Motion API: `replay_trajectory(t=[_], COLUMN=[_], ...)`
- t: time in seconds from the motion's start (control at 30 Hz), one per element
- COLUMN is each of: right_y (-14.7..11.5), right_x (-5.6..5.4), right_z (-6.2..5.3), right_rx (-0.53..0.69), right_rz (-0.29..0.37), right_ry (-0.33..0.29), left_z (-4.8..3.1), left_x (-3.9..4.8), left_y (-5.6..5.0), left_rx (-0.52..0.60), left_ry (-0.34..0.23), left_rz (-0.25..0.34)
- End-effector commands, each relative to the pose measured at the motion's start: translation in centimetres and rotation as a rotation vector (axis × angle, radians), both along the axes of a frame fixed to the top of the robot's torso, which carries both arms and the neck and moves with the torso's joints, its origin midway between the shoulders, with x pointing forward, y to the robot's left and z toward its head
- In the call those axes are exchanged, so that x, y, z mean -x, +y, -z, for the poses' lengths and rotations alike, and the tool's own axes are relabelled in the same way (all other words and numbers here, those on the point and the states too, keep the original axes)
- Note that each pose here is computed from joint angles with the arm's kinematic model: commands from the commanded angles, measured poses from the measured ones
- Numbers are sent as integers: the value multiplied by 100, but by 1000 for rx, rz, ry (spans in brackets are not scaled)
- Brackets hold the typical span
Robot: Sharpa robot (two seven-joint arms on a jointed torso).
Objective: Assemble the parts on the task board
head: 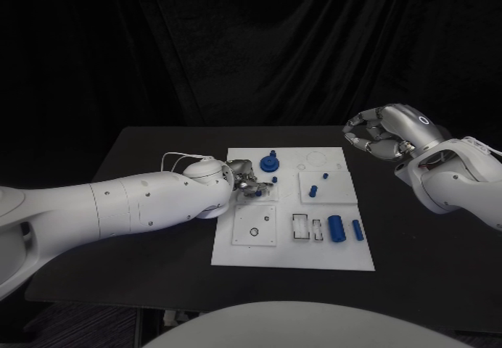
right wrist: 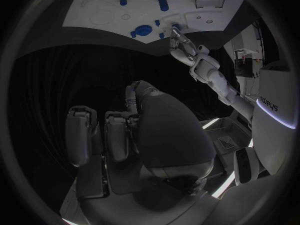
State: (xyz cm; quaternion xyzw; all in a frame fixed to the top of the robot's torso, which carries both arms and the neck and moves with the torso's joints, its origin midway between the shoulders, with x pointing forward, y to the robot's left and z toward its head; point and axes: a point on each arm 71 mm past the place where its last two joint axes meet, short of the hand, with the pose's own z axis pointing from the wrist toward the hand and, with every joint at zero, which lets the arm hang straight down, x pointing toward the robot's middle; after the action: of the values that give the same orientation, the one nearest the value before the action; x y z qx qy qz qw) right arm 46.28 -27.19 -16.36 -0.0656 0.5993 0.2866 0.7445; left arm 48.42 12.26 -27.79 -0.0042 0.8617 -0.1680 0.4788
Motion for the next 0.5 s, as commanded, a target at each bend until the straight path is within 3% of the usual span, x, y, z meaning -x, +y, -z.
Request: replay_trajectory(t=[0.03, 0.4, 0.5], right_y=[-13, -15, -18], right_x=[-3, -4, -4], right_z=[16, 19, 19], right_rx=[1, 1, 1], right_rz=[18, 23, 25], right_ry=[13, 16, 17], left_z=[22, -5, -7], left_x=[7, -9, -10], left_y=[0, -14, -22], left_rx=[10, 61, 105], left_ry=[-2, -46, -35], left_rz=[3, 24, 13])
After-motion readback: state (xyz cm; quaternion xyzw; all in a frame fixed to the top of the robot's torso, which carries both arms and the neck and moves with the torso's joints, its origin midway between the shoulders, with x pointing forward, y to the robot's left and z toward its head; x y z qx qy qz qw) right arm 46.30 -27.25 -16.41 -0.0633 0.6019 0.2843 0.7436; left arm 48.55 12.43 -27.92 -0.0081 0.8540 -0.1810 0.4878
